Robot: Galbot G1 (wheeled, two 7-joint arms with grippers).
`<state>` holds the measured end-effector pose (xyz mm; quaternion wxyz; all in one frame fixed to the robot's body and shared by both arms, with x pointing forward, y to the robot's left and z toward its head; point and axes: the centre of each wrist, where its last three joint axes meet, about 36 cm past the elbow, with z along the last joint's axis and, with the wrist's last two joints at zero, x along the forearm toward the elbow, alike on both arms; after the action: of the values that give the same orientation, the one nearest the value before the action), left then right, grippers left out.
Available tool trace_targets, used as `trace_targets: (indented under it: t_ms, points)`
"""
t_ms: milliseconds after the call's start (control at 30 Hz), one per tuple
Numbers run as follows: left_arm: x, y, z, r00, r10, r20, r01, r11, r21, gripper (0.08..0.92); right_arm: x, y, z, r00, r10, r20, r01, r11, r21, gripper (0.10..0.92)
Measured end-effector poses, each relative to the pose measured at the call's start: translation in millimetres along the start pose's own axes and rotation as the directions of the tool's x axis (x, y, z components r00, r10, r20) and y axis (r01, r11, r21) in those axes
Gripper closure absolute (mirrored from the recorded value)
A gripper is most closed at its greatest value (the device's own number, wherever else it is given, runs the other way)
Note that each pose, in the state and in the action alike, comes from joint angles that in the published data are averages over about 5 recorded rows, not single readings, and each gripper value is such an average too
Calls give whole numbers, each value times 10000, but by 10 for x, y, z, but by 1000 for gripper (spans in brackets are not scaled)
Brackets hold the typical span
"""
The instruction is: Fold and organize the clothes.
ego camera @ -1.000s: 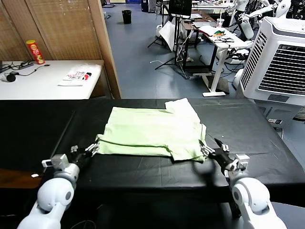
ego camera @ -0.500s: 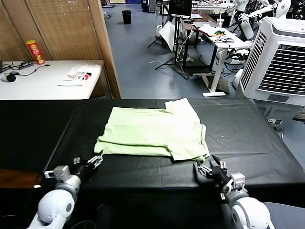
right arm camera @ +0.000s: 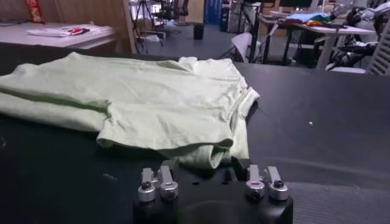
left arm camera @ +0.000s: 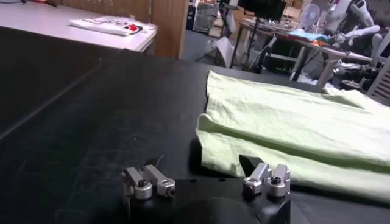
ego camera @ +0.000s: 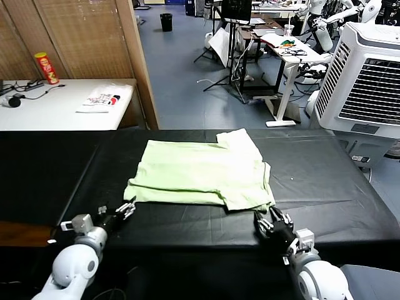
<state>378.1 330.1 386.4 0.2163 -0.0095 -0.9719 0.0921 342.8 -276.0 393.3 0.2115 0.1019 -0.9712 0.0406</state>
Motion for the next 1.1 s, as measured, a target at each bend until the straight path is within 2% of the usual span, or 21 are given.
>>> trace_targets:
  t_ms: [133, 300, 400, 700, 900, 1000, 1100]
  points:
    - [24, -39, 2, 9998, 174, -69, -173, 9998, 38, 471, -4, -10, -33, 9997, 158, -183, -158, 9999, 23, 853]
    - [107, -117, -6, 9991, 350, -220, -356, 9991, -243, 756, 57, -52, -92, 9973, 400, -616, -400, 9992, 15, 879]
    - [167, -137, -23, 9991, 252, -341, -271, 9980, -573, 858, 122, -77, -131, 9947, 464, -921, -467, 9989, -16, 884]
    - [481, -155, -136, 9970, -88, -763, -16, 9907, -1359, 873, 393, -64, -148, 9862, 585, -1551, -574, 9983, 116, 888]
    - [759, -268, -136, 9952, -16, -983, -150, 9857, -1679, 873, 514, -9, -68, 9824, 529, -1792, -537, 9986, 0, 884]
    - [858, -312, -114, 9938, 17, -1111, -211, 9846, -1737, 873, 574, 22, -69, 9793, 526, -1952, -558, 9984, -107, 822]
    - [927, -332, -98, 9919, -33, -1273, -191, 9845, -1743, 873, 647, 40, -89, 9760, 558, -2103, -602, 9981, -149, 674]
